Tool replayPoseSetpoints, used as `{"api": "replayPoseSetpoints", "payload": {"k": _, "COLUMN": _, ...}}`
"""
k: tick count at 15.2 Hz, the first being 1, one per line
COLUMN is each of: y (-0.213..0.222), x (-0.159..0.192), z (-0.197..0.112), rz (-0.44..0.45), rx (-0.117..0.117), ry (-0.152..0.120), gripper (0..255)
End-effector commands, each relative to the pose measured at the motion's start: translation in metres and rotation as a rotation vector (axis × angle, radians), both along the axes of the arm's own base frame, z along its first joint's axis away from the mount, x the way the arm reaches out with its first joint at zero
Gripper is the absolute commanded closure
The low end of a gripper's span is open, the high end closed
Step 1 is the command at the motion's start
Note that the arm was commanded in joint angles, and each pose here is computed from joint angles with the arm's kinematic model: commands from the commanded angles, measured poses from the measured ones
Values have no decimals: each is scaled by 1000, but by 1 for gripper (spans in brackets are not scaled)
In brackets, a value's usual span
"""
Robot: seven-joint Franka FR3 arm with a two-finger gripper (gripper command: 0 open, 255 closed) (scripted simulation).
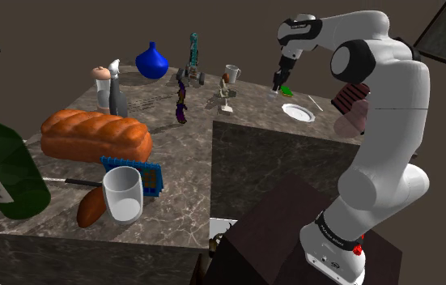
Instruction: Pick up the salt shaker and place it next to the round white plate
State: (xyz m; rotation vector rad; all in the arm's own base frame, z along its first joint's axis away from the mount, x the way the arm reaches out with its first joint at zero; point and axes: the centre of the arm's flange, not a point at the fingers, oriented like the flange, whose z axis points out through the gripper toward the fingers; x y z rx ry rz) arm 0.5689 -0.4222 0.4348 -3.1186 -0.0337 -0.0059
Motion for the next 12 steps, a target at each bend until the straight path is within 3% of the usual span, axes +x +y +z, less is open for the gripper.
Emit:
{"api": "replayPoseSetpoints", "payload": {"k": 1, "y": 0, "x": 0, "z": -10, "rz": 0, "rx": 0, "ry": 0, "gripper": 255}}
{"api": "replayPoseSetpoints", "payload": {"k": 9, "y": 0, "x": 0, "z": -55, "rz": 0, "rx": 0, "ry": 0, "gripper": 255}}
{"api": "replayPoseSetpoints", "payload": {"k": 12, "y": 0, "x": 0, "z": -55, "rz": 0, "rx": 0, "ry": 0, "gripper": 255}}
